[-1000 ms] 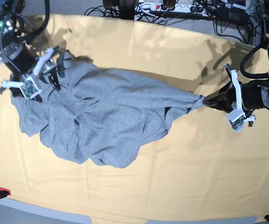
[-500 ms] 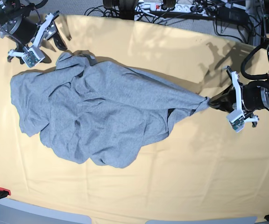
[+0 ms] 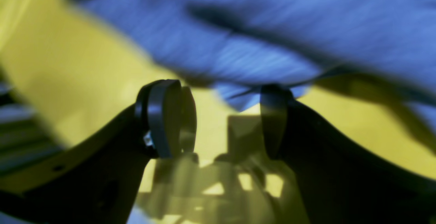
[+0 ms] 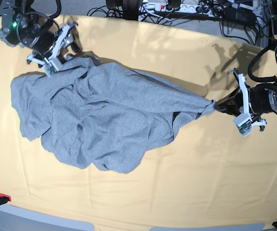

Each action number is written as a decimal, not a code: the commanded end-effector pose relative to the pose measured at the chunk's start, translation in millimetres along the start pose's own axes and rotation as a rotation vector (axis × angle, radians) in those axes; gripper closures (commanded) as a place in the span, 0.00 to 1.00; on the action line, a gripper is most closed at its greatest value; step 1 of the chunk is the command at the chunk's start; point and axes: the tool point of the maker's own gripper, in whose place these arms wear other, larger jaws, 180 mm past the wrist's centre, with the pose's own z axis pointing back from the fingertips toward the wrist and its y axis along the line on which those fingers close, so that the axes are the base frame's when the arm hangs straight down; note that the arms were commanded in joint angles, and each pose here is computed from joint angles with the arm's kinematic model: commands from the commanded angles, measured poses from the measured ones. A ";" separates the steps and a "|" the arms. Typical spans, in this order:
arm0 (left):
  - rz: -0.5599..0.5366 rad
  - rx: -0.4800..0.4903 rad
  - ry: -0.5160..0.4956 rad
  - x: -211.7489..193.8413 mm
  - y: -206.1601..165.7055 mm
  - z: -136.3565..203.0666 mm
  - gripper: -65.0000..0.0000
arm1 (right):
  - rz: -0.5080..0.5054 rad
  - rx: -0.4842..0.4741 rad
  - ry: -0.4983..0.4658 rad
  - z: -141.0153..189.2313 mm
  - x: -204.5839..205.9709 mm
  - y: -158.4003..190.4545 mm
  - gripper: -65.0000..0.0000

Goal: Layout the t-shirt on the table in an organized manner, then fold the t-shirt properly
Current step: 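Regrasp the shirt with the right gripper and drag it away from the left gripper, then stretch the shirt flat by pulling both grippers apart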

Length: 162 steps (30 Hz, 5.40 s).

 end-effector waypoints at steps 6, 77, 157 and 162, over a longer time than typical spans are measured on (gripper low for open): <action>-0.027 0.015 -0.025 9.0 3.9 7.1 1.00 | 0.029 -0.093 -0.057 4.1 14.8 -18.7 0.41; -0.021 -0.055 -0.101 23.9 -8.1 9.2 1.00 | -0.122 -0.479 -0.204 144.6 31.9 -95.7 0.37; -0.084 -0.258 0.063 -6.8 -61.4 45.7 1.00 | -0.335 -0.534 0.174 171.5 -102.3 -111.6 1.00; -0.152 -0.331 0.134 -18.4 -96.6 48.7 1.00 | -0.310 -0.544 0.183 176.0 -98.7 -118.1 1.00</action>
